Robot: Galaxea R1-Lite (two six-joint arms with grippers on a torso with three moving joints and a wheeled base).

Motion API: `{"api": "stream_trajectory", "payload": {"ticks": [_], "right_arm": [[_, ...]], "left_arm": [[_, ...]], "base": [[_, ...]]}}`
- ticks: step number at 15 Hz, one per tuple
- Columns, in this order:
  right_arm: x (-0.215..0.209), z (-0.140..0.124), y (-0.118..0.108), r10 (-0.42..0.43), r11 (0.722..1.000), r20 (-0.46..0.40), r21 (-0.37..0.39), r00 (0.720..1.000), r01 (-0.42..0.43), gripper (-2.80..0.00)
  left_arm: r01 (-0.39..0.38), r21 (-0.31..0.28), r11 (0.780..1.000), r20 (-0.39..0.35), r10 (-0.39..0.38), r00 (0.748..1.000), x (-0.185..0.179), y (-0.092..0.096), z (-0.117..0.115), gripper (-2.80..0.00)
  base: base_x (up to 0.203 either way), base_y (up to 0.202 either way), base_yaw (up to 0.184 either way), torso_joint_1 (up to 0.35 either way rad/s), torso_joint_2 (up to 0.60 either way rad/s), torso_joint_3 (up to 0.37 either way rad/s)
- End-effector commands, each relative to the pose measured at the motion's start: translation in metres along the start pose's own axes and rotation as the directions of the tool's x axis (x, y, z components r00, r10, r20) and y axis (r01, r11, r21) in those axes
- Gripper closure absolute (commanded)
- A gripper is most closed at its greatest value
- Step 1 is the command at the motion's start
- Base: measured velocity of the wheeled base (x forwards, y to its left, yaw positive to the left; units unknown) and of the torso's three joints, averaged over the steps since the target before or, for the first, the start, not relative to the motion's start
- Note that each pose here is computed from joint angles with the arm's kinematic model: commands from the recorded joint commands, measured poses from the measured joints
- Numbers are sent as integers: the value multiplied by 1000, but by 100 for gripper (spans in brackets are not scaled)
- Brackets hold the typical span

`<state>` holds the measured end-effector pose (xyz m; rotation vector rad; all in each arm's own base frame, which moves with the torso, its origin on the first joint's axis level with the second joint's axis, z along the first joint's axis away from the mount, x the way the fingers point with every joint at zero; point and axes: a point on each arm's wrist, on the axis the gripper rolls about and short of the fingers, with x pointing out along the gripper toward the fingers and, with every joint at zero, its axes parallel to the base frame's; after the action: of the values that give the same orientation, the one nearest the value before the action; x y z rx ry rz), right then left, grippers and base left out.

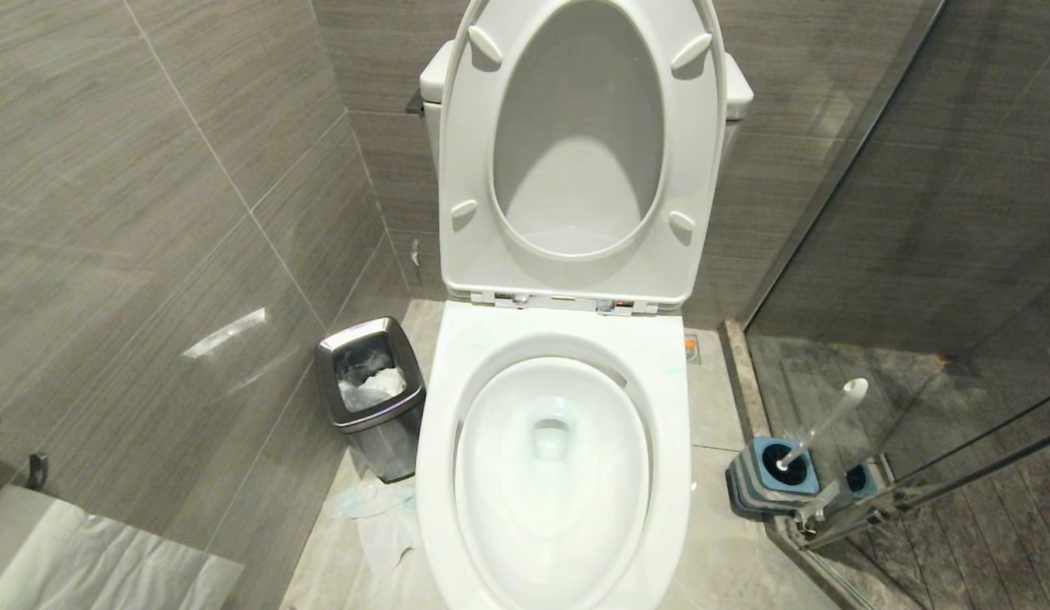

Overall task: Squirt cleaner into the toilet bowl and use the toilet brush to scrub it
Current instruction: Pour in the cleaning agent

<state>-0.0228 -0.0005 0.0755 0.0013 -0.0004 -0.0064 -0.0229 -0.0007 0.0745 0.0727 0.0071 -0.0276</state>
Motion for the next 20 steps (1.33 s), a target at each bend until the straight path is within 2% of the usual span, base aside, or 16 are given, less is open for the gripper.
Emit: {"api": "stream_trajectory", "payload": {"ticks": [1, 7, 10, 14, 20], "right_arm": [[0, 0, 0, 0, 1000, -2, -4, 1000, 0, 0], [0, 0, 0, 2, 1000, -2, -4, 1000, -2, 0], [0, 0, 0, 2, 1000, -2, -4, 1000, -2, 0], [0, 0, 0, 2, 1000, -2, -5, 1000, -2, 0], [0, 0, 0, 8, 1000, -2, -7, 1000, -8, 0]], "left_arm": [[-1, -7, 1000, -3, 1, 1000, 0, 0, 0, 0], [-6, -31, 999, -3, 6, 1000, 0, 0, 0, 0], [-3, -8, 1000, -2, 3, 1000, 0, 0, 0, 0], [-3, -6, 1000, -1, 3, 1000, 0, 0, 0, 0], [-17, -52, 998, -1, 17, 1000, 0, 0, 0, 0]], "base": [[0, 0, 0, 0, 0, 0], [0, 0, 0, 0, 0, 0], [0, 0, 0, 0, 0, 0], [0, 0, 0, 0, 0, 0], [0, 0, 0, 0, 0, 0]]}}
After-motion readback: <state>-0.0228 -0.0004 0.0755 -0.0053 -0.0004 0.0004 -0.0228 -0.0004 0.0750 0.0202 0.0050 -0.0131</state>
